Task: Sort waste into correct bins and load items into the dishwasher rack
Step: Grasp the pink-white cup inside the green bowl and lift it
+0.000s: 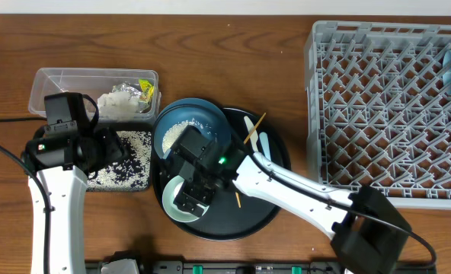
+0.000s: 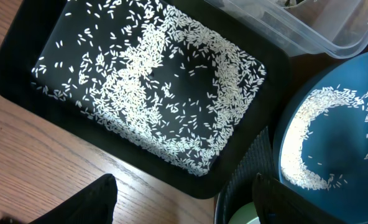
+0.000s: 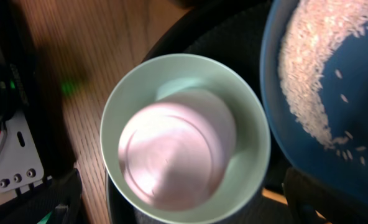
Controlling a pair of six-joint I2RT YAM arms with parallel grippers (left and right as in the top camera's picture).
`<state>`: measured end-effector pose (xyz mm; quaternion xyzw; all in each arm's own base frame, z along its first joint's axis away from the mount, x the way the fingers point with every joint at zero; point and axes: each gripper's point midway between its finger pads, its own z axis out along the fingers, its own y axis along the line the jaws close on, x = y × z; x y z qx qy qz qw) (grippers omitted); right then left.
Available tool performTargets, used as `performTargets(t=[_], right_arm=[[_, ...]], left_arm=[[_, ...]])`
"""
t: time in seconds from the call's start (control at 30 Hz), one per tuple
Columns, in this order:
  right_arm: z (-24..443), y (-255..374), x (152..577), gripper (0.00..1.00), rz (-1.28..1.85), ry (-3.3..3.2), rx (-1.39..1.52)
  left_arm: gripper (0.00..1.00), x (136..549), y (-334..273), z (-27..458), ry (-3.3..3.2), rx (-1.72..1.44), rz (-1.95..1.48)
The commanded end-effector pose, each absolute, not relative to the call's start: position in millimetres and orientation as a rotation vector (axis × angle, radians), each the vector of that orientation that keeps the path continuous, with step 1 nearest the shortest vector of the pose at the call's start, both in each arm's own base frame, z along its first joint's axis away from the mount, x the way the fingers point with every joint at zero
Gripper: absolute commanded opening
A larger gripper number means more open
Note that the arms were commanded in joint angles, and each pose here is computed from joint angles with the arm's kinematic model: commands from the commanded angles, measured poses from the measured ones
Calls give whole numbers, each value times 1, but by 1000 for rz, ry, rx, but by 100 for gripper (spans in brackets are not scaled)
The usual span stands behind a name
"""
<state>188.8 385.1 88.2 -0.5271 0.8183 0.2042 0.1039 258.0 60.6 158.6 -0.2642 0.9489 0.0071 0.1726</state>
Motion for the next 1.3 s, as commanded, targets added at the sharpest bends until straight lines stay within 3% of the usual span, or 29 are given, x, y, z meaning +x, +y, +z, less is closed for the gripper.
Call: performTargets(t=[0.0, 0.33, 0.5, 0.63, 0.77, 0.97, 1.27], right_arm=[[78, 391, 183, 97, 563, 2414, -1575], [68, 393, 189, 79, 490, 2433, -1538], [69, 394, 190, 61, 492, 2428, -1529], [69, 394, 190, 55, 491, 2428, -1530], [69, 394, 190, 41, 493, 2432, -1526], [84, 393, 194, 38, 505, 2415, -1505], [185, 375, 227, 37, 537, 2299, -1379]], left_arm=[[71, 258, 62, 159, 2690, -762, 27], [71, 258, 62, 159, 2690, -762, 27], [71, 258, 62, 159, 2690, -762, 27], [71, 258, 62, 159, 2690, -762, 27], [71, 258, 62, 159, 2690, -762, 27], [71, 258, 62, 159, 2690, -762, 27], [71, 258, 62, 159, 2690, -762, 27]])
